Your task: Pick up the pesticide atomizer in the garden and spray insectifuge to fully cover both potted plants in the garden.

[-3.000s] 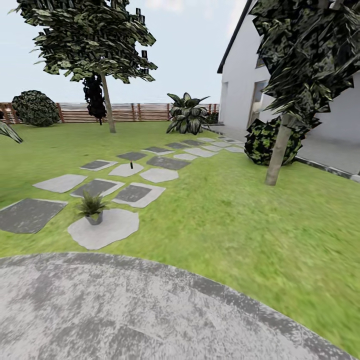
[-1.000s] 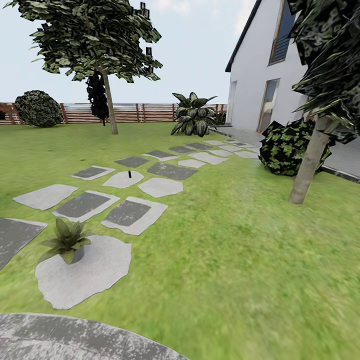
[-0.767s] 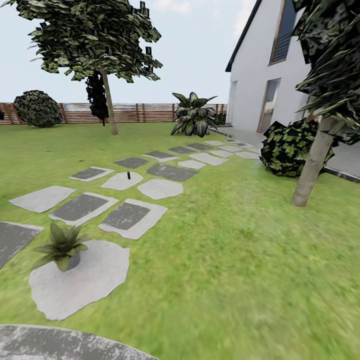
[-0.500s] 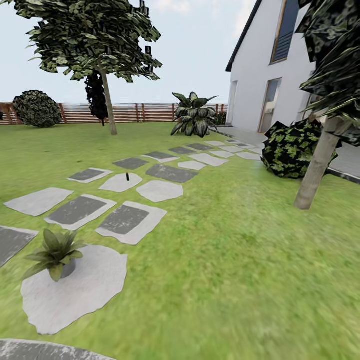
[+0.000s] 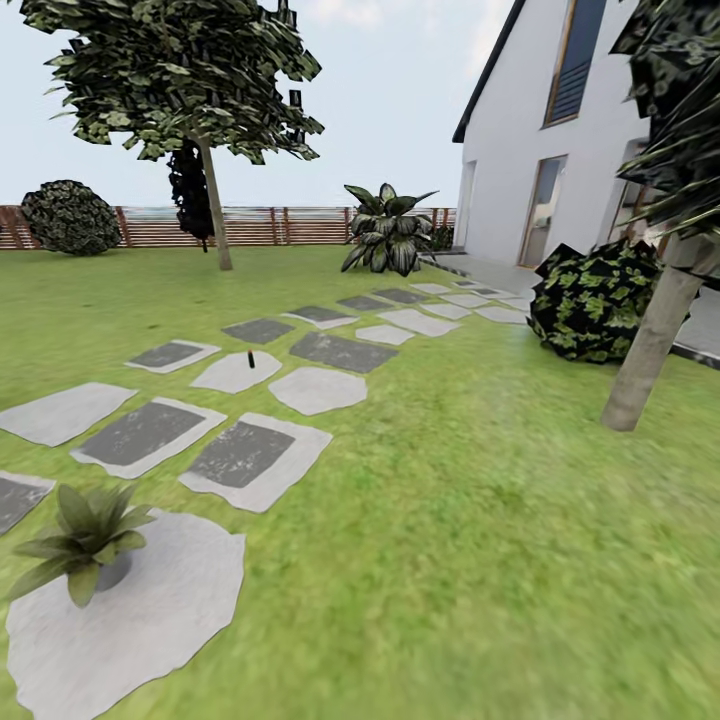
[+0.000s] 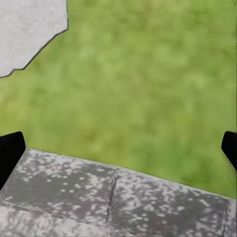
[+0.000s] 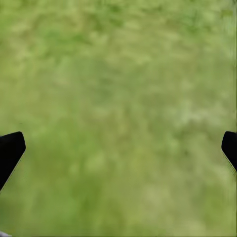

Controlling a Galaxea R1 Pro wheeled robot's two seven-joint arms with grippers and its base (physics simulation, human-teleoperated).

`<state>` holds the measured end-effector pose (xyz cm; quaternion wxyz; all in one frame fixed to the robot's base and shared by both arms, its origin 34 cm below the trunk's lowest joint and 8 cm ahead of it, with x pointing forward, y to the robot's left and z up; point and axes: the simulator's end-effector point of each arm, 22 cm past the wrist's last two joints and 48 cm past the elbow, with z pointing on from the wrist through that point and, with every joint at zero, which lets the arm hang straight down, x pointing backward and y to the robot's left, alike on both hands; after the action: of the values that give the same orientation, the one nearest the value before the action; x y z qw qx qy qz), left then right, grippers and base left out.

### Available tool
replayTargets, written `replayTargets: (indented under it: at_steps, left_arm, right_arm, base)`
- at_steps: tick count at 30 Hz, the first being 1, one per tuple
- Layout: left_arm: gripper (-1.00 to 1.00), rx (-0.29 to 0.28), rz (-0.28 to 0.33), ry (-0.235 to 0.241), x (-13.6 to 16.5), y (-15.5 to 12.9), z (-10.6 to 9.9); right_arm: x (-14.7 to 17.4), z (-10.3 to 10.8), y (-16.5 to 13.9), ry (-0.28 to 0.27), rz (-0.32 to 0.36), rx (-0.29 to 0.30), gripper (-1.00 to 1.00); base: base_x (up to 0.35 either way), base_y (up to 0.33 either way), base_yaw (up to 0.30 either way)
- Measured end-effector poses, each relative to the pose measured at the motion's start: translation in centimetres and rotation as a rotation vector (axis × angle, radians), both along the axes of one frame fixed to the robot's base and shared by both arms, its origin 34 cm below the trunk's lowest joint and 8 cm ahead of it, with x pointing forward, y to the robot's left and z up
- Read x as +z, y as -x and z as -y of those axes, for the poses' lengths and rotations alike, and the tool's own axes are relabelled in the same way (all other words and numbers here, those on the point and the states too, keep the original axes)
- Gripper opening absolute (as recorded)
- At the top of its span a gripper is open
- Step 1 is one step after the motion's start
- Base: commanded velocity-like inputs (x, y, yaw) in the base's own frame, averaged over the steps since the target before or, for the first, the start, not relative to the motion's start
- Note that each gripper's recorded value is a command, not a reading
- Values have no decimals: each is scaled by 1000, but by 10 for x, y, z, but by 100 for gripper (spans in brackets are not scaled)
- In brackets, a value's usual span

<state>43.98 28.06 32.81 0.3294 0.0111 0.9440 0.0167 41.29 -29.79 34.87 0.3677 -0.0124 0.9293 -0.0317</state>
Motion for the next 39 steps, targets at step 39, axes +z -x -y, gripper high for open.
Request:
replayTargets:
  at_steps: [39]
  left_arm:
    - [100, -1, 0, 0, 0, 0, 0]
  right_arm:
    - [0, 0, -1, 0, 1, 0, 100]
  base:
    - [340, 0, 0]
